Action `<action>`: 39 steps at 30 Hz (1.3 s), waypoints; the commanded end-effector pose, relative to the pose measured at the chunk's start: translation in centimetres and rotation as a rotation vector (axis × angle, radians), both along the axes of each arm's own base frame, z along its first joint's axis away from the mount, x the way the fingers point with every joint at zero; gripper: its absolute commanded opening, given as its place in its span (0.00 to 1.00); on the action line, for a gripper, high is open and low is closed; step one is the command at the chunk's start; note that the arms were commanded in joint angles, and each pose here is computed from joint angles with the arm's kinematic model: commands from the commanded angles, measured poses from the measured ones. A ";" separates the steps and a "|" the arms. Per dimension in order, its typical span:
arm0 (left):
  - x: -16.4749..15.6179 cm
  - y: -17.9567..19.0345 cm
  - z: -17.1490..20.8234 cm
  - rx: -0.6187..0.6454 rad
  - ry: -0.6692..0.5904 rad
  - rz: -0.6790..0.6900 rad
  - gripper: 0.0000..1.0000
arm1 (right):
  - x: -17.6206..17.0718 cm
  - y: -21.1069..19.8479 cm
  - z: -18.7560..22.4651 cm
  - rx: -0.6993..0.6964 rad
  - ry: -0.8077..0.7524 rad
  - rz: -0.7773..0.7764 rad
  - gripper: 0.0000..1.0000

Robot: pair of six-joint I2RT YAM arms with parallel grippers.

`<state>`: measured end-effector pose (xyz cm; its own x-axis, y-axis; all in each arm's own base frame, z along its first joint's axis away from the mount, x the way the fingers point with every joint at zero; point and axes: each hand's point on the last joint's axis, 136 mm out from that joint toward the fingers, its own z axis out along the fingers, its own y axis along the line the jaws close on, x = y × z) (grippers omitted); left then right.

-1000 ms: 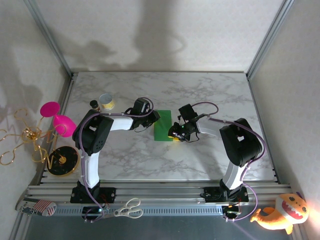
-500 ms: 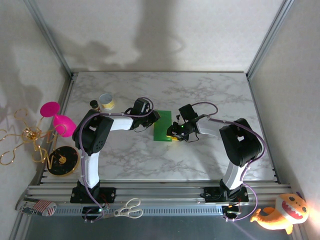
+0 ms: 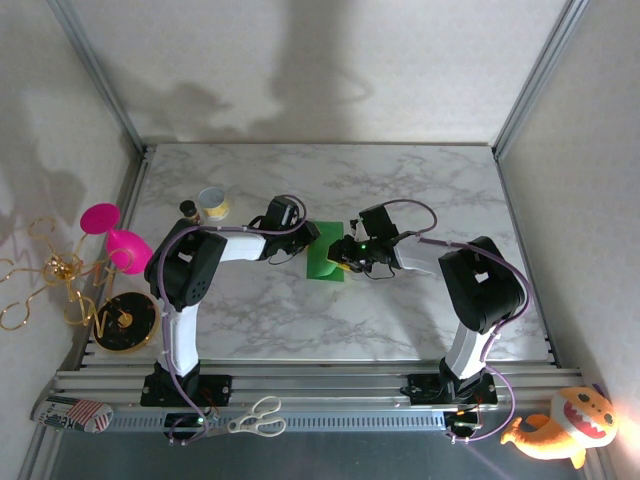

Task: Fold a paper plane with a square sheet of paper (pick it up from the middle)
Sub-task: Fold the triangle a second time at the center of the table.

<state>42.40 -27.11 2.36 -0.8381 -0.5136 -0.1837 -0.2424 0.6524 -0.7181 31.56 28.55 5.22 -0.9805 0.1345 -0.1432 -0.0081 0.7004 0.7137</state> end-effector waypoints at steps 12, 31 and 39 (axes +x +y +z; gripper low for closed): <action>-2.7 3.3 -5.2 0.112 0.166 0.054 0.24 | 1.2 -0.5 -0.3 -0.017 -0.057 0.001 0.40; -2.4 3.2 -4.6 0.096 0.154 0.059 0.24 | -2.7 -0.9 -0.4 0.075 0.153 -0.077 0.28; -2.3 3.1 -4.3 0.090 0.148 0.060 0.24 | -3.1 -1.4 0.1 0.078 0.170 -0.110 0.18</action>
<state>42.47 -27.03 2.41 -0.8325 -0.5267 -0.1719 -0.2553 0.6401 -0.7246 28.82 27.57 5.10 -0.9747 0.2226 0.0201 0.1615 0.6390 0.7521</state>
